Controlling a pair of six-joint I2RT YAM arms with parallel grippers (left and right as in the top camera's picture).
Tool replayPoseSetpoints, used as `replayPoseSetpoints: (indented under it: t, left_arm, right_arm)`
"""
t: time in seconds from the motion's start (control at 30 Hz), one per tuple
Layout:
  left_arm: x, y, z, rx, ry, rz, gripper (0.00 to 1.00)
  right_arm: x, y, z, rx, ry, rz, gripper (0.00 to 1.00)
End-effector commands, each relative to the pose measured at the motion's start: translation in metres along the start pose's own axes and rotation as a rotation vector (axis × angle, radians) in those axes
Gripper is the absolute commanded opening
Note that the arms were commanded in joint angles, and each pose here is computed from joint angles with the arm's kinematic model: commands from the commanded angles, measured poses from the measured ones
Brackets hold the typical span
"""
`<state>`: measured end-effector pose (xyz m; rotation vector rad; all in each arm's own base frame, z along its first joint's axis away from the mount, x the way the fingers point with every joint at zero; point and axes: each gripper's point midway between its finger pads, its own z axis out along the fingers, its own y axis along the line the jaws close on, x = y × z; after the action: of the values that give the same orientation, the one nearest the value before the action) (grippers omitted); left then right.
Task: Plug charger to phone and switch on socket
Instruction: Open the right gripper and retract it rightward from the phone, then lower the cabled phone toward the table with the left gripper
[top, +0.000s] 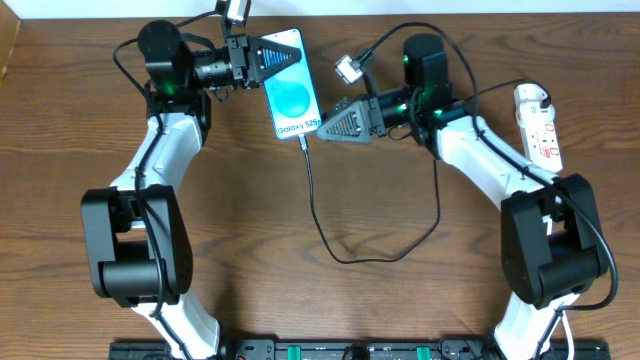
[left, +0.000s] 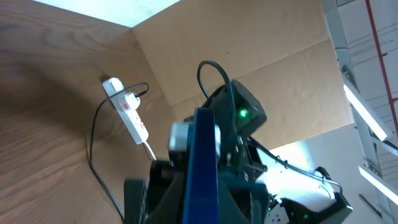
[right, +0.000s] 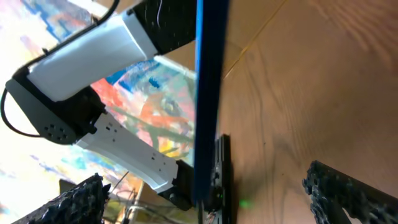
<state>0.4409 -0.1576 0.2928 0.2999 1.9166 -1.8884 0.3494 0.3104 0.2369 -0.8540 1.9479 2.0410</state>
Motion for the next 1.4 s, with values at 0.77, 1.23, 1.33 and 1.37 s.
replayPoseSetpoints:
  t: [0.77,1.23,1.33,1.37]
  left_arm:
    - [0.001,0.002,-0.001,-0.014,-0.021,-0.048,0.07]
    - [0.043,0.045,0.016,-0.049,0.013,-0.104,0.08]
    - [0.052,0.064,0.019,-0.102,0.002,-0.162,0.07]
    - [0.057,0.075,0.02,-0.141,-0.004,-0.188,0.07]
  right_arm:
    - [0.048,-0.142,-0.125,0.9,-0.237,0.498,0.93]
    - [0.059,-0.162,-0.162,1.139,-0.269,0.525,0.97]
    - [0.06,-0.163,-0.164,1.151,-0.27,0.526,0.98]
    - [0.059,-0.163,-0.164,1.151,-0.271,0.525,0.99]
